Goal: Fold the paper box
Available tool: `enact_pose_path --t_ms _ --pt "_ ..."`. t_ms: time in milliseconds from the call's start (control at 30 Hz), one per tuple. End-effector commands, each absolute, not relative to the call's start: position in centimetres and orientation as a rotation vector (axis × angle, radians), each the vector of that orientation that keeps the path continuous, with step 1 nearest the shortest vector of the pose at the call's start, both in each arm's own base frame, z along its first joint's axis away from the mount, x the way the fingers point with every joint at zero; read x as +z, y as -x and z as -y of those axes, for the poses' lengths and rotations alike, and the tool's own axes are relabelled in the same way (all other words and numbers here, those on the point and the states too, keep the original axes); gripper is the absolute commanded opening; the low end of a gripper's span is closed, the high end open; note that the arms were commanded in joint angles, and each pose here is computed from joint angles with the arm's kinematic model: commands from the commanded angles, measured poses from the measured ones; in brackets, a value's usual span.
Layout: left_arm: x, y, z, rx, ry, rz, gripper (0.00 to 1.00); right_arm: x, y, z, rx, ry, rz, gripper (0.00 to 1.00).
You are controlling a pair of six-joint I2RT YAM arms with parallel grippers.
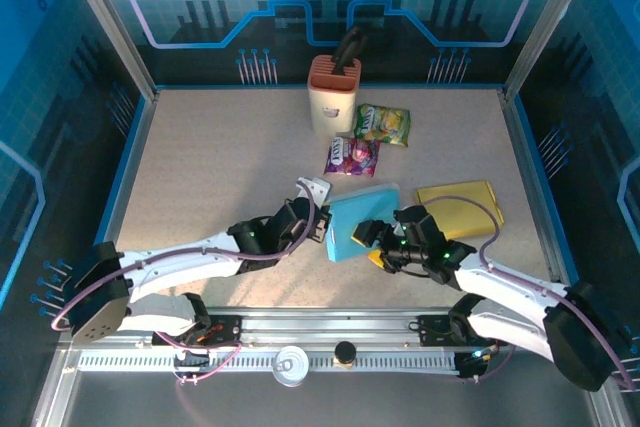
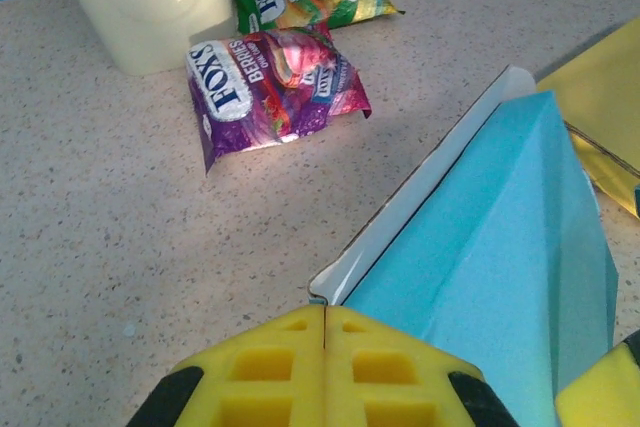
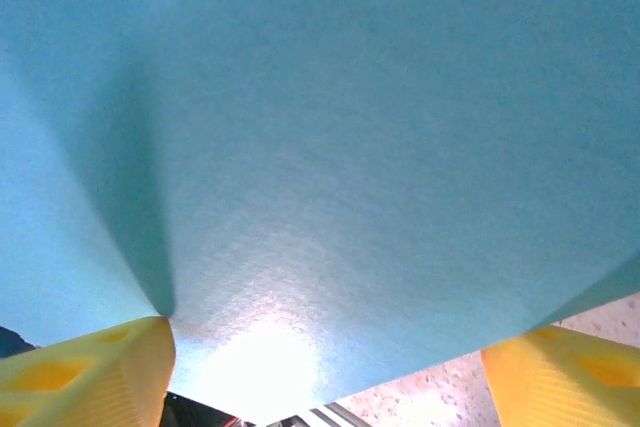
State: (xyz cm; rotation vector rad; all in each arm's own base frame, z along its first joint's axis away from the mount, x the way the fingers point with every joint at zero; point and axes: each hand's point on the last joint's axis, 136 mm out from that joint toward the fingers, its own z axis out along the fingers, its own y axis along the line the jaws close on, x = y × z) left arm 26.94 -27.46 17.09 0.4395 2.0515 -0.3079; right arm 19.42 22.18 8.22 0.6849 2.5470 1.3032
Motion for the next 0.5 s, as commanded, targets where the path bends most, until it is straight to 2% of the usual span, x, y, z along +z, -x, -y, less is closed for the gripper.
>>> enact_pose_path --t_ms 0,133,467 --pt "17.8 -26.8 28.9 -0.326 -0.512 -1.995 0.00 10.3 -19.3 -22.4 1.358 -0.661 -2.510 0.84" --pt "17.9 -26.9 29.2 -0.308 -0.547 -1.969 0.00 11.2 -19.0 -22.3 1.380 -0.662 -2.503 0.90" --pt "17.6 -27.4 29.3 -0.234 -0.570 -1.942 0.00 10.0 -18.3 -22.0 1.329 -0.692 -2.573 0.94"
